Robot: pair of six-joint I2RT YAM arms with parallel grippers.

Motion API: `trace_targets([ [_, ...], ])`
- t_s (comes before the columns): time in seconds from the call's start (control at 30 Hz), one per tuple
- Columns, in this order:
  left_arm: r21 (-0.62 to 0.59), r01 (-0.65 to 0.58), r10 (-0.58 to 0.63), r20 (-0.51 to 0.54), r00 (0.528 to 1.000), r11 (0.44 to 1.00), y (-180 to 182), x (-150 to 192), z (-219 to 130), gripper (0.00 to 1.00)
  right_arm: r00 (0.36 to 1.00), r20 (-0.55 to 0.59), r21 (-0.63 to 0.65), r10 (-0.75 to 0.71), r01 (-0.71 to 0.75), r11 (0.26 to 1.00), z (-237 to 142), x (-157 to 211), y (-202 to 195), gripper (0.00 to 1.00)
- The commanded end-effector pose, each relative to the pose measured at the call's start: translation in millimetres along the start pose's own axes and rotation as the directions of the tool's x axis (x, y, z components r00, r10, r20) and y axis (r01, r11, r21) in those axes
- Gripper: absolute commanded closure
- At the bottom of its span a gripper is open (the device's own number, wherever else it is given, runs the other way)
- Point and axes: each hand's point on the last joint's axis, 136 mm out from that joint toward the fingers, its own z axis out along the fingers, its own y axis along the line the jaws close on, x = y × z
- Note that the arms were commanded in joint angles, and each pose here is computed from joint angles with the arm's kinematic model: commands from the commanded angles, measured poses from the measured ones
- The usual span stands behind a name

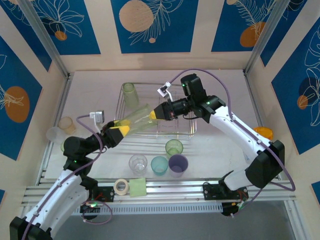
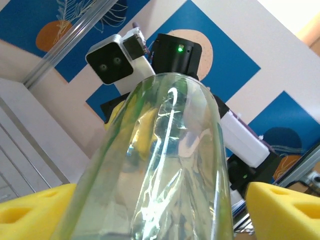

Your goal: Load the cups into the dish rack

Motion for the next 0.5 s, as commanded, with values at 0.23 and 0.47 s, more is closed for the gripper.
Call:
trace_targets([
  [0.23, -0.041, 0.005, -0.005, 0.011, 1.0, 0.999, 7, 3, -3, 0.56, 1.0, -0.007, 0.023, 0.0, 0.0, 1.0, 9, -7, -13, 0.67],
  [0.47, -0.471, 0.032, -0.029, 0.014, 0.999, 0.881, 60, -4, -25, 0.87, 0.986, 0.158, 0.428, 0.046, -0.111, 0.897, -39, -12, -82, 0.38],
])
